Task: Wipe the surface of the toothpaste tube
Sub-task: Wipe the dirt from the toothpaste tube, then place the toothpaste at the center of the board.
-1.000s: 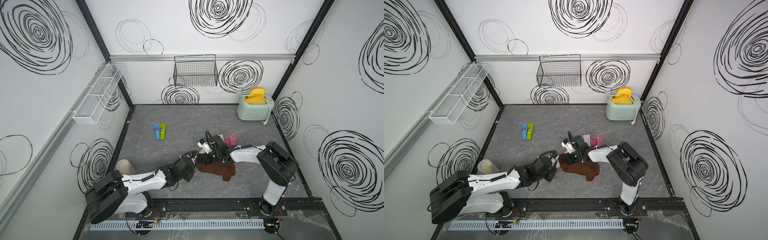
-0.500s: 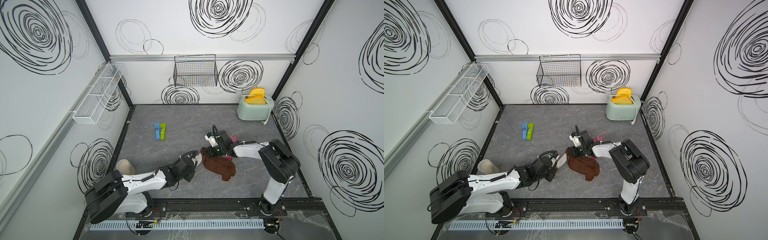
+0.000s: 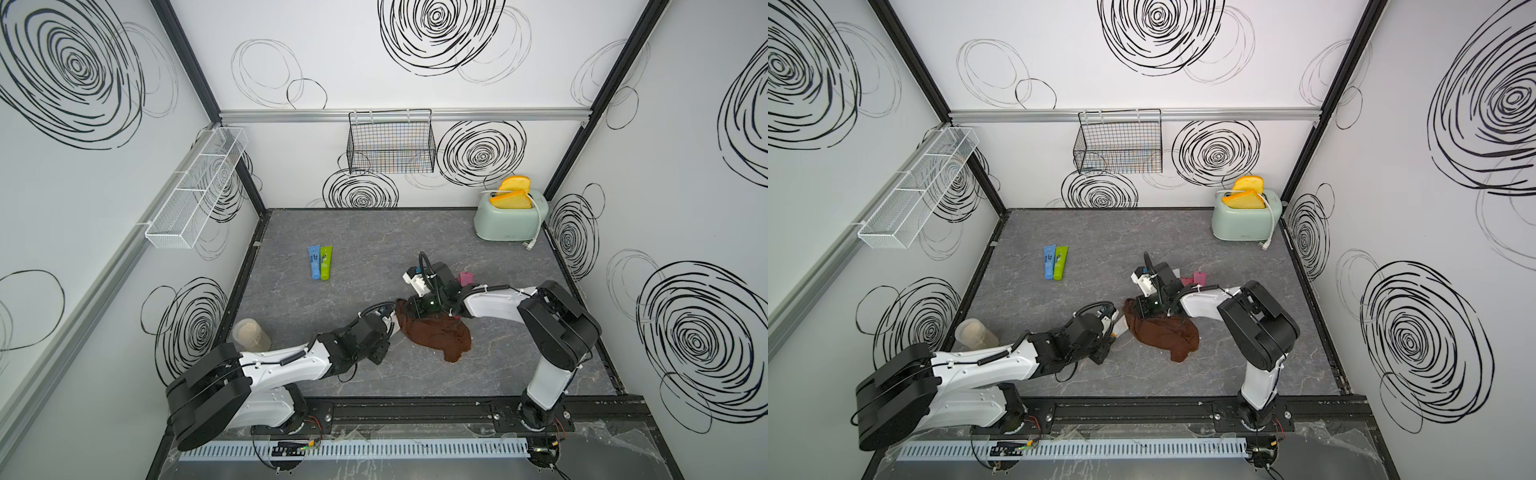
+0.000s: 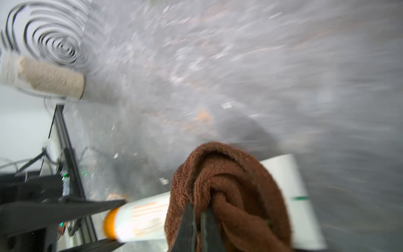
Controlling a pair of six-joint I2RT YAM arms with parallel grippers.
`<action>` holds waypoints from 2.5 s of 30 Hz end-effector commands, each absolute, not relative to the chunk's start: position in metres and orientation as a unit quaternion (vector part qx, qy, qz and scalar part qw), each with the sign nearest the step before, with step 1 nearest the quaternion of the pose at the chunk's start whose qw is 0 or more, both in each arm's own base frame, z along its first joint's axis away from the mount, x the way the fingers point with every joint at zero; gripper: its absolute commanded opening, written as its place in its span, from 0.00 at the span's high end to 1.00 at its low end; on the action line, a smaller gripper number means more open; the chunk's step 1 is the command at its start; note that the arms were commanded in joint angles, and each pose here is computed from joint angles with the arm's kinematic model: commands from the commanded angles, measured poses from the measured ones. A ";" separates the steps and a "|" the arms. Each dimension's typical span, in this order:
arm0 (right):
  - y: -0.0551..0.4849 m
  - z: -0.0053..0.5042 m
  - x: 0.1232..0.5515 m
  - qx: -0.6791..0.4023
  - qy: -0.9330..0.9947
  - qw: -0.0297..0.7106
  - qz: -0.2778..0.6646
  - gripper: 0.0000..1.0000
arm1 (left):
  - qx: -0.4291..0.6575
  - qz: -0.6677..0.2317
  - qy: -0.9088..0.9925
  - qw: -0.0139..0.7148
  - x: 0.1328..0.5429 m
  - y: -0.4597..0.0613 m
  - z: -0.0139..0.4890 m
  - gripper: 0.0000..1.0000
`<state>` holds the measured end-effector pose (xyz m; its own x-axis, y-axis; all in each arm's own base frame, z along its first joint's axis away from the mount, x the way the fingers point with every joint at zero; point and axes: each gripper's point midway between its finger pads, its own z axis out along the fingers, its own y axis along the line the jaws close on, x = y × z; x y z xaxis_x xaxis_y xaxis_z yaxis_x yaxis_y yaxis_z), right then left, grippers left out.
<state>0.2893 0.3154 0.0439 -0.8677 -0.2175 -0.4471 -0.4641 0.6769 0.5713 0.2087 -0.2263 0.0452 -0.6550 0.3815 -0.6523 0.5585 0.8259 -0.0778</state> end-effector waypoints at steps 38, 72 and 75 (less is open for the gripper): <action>0.264 0.050 0.187 -0.199 0.883 0.203 0.374 1.00 | 0.092 -0.186 0.871 0.445 0.323 -0.223 0.157 1.00; 0.221 0.080 0.175 -0.183 0.851 0.296 0.394 1.00 | -0.025 -0.179 0.868 0.463 0.485 -0.367 0.076 1.00; 0.221 0.080 0.175 -0.182 0.850 0.297 0.394 1.00 | -0.027 -0.191 0.871 0.451 0.488 -0.375 0.066 0.95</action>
<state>0.1760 0.2218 0.0805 -0.7614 -0.0777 -0.6436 -0.5386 0.6283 0.5614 0.4749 -0.3664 0.0533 -0.6223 -0.1402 -0.7701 0.1431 0.9469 -0.2880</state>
